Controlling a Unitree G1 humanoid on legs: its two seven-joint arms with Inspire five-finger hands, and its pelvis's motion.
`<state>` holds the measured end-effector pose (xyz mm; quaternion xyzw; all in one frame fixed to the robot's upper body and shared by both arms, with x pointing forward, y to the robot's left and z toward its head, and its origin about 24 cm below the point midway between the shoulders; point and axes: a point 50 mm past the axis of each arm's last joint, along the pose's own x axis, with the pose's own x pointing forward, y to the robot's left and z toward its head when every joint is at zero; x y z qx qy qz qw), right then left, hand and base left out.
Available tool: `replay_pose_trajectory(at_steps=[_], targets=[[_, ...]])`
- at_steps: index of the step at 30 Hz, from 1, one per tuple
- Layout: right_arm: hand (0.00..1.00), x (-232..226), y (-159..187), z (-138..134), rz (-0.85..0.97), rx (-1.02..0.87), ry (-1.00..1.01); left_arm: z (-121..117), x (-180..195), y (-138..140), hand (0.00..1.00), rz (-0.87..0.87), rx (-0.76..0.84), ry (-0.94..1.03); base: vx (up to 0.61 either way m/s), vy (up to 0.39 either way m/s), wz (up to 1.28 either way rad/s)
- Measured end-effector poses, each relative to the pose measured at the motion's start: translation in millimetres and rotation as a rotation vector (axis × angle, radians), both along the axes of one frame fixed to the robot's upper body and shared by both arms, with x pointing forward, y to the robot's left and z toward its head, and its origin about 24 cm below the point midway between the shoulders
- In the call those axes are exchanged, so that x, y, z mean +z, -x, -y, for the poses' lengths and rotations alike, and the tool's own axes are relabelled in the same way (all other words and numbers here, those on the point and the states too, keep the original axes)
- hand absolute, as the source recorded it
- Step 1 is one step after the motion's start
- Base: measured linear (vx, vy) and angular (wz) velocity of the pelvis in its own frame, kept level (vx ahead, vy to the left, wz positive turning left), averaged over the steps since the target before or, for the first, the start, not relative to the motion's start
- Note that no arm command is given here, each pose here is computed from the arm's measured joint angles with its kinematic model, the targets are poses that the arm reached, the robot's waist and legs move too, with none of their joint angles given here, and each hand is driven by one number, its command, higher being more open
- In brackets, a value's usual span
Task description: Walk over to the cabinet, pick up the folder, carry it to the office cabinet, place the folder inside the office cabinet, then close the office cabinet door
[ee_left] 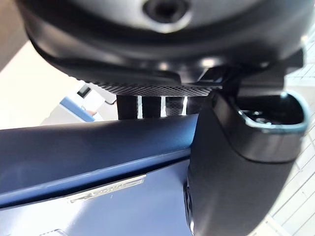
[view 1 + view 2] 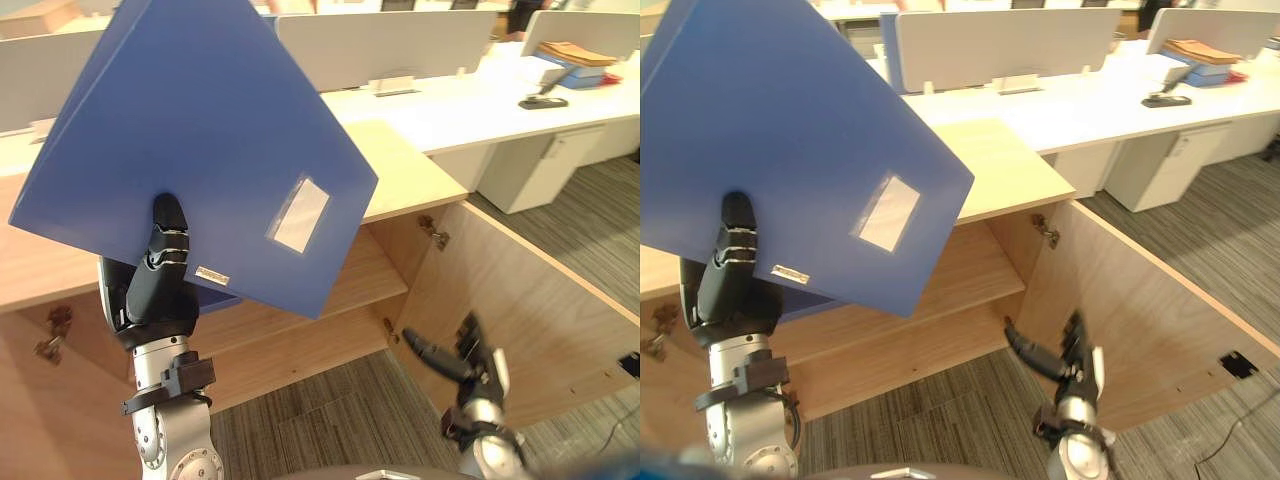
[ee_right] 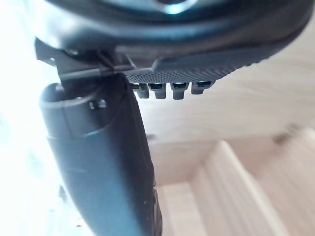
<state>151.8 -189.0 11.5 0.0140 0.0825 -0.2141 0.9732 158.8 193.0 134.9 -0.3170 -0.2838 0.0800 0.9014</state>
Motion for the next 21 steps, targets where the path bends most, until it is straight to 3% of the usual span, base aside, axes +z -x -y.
replay_pose_trajectory(at_steps=[3, 7, 14, 21], targets=[[1.00, 47.6, -4.1, 4.2, 0.163, -0.044, 0.213, 1.0, 0.3, 0.0, 0.00, 0.004, -0.001, -0.004, 0.03, 0.010, -0.35], [1.00, 89.2, -6.4, -0.8, 0.338, -0.065, 0.349, 9.7, -17.3, -9.9, 0.00, -0.067, -0.048, 0.025, -0.01, 0.009, -0.22], [1.00, 160.7, -33.4, -28.9, 0.802, 0.105, 0.316, 19.2, -43.8, -30.8, 0.00, -0.182, -0.139, -0.008, -0.06, 0.029, -0.05], [1.00, 193.5, -35.2, -34.9, 1.054, 0.290, 0.139, 20.0, -38.0, -39.8, 0.00, -0.139, -0.193, -0.068, -0.01, 0.035, 0.12]])
